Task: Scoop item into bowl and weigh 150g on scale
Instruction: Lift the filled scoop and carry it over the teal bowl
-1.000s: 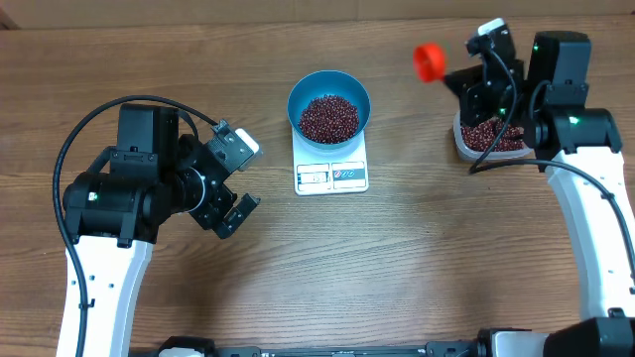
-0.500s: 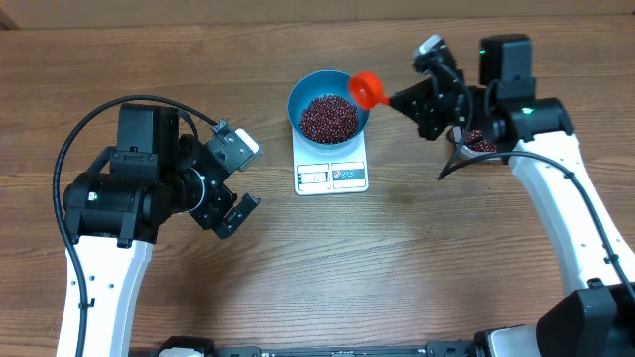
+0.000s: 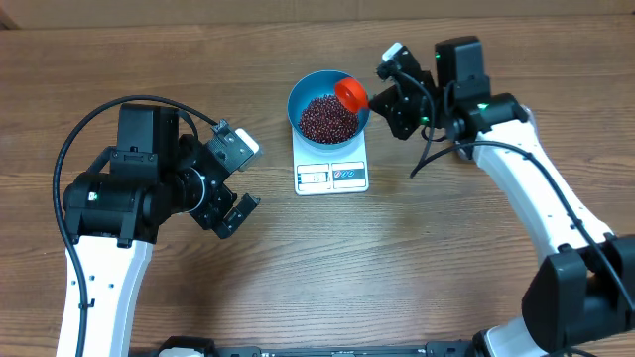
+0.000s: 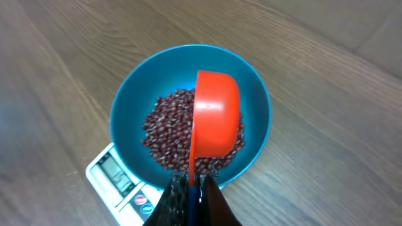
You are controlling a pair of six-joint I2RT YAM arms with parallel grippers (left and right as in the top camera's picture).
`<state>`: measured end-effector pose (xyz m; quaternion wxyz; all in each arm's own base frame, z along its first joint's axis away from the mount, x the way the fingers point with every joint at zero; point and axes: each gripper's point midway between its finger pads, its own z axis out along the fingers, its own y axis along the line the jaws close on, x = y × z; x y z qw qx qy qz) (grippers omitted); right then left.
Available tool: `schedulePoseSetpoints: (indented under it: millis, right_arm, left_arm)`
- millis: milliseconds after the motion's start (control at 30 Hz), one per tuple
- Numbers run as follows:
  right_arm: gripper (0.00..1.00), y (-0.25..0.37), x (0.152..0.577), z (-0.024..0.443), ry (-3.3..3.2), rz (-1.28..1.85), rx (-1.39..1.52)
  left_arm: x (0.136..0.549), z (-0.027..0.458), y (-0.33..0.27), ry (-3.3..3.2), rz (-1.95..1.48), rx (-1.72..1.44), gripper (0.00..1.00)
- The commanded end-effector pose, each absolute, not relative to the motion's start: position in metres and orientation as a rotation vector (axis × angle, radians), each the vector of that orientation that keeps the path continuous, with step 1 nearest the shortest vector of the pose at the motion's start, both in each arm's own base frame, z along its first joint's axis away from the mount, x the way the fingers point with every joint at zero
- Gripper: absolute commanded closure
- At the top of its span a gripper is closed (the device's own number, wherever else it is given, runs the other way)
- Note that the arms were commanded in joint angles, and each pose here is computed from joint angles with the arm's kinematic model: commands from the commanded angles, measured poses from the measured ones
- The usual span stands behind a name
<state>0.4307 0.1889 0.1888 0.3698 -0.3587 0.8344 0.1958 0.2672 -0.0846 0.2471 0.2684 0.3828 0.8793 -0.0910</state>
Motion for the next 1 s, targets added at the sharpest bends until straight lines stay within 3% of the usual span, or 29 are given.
schedulePoseSetpoints:
  millis: [0, 367, 967]
  right_arm:
    - [0.96, 0.189, 0.443, 0.181, 2.153, 0.379, -0.923]
    - [0.96, 0.201, 0.451, 0.154, 2.163, 0.243, -0.997]
    - [0.96, 0.204, 0.46, 0.154, 2.14, 0.196, -0.988]
  left_arm:
    - [0.267, 0.245, -0.085, 2.382, -0.253, 1.025, 0.0]
    - [0.267, 0.245, -0.085, 2.382, -0.253, 1.025, 0.0]
    - [0.267, 0.245, -0.085, 2.382, -0.253, 1.025, 0.0]
